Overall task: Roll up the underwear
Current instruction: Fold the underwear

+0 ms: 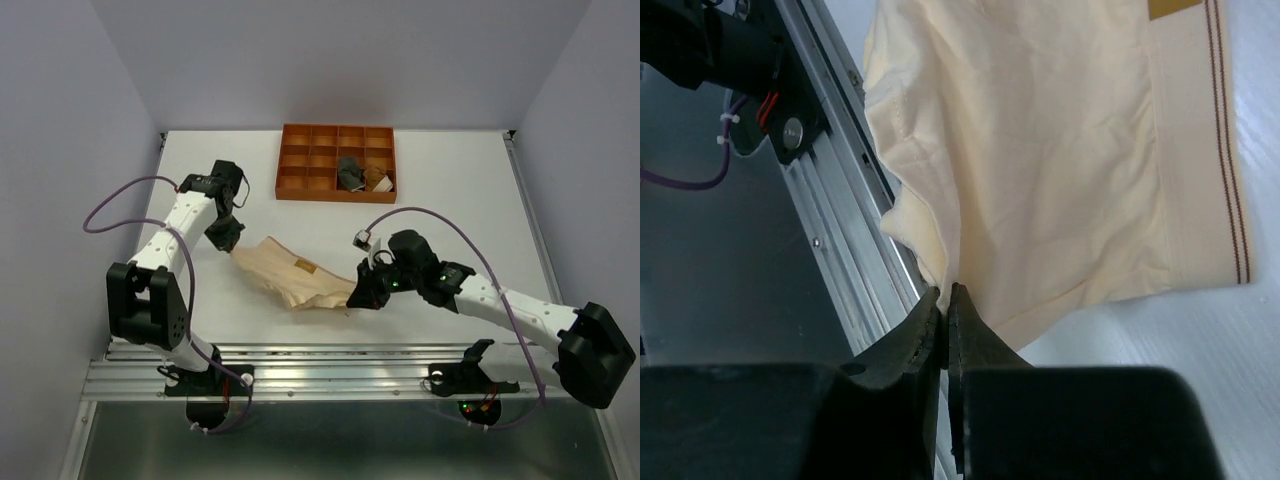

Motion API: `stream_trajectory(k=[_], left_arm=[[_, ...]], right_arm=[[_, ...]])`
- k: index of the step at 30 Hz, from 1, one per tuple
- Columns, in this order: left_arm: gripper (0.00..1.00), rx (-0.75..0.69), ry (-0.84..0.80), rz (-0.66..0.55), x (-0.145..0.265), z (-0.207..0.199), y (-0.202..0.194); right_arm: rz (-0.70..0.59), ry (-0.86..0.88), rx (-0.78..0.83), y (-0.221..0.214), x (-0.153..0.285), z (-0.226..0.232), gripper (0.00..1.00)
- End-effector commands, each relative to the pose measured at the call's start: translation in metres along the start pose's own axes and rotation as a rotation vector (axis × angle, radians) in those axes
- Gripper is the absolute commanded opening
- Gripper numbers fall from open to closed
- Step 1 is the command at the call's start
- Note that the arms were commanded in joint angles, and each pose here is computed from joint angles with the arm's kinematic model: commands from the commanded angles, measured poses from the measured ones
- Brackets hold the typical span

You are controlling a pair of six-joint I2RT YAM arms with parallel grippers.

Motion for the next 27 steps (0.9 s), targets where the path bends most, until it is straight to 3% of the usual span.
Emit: stream_trajectory(k=[1, 8, 23, 27], left_arm=[[0.00, 0.025, -0.006, -0.035, 0.016, 0.000, 0.009], [0.00, -0.001, -0.018, -0.019, 0.006, -0.027, 0.015], [0.00, -0.002, -0.157, -0.033, -0.003, -0.107, 0.038], [0.00, -0.028, -0.153, -0.027, -0.025, -0.127, 0.036]], right_arm=[[-0.019, -0.049, -0.004, 0.005, 0.005, 0.000, 0.01], [0.038, -0.130, -0.056, -0.002, -0.007, -0.017, 0.01], [0.016, -0.326, -0.129, 0.015, -0.011, -0.066, 0.01], [0.036, -0.356, -0.158, 0.009, -0.015, -0.083, 0.01]])
Point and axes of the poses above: each gripper's point midway between its finger pads, its own x axis back along the fingers, its own z axis along the line the jaws close on, y = z × x, the point moved 8 cm from there along x, back along the fingers, and after that the axes turned 14 degrees about x, right-handed, at the moved point
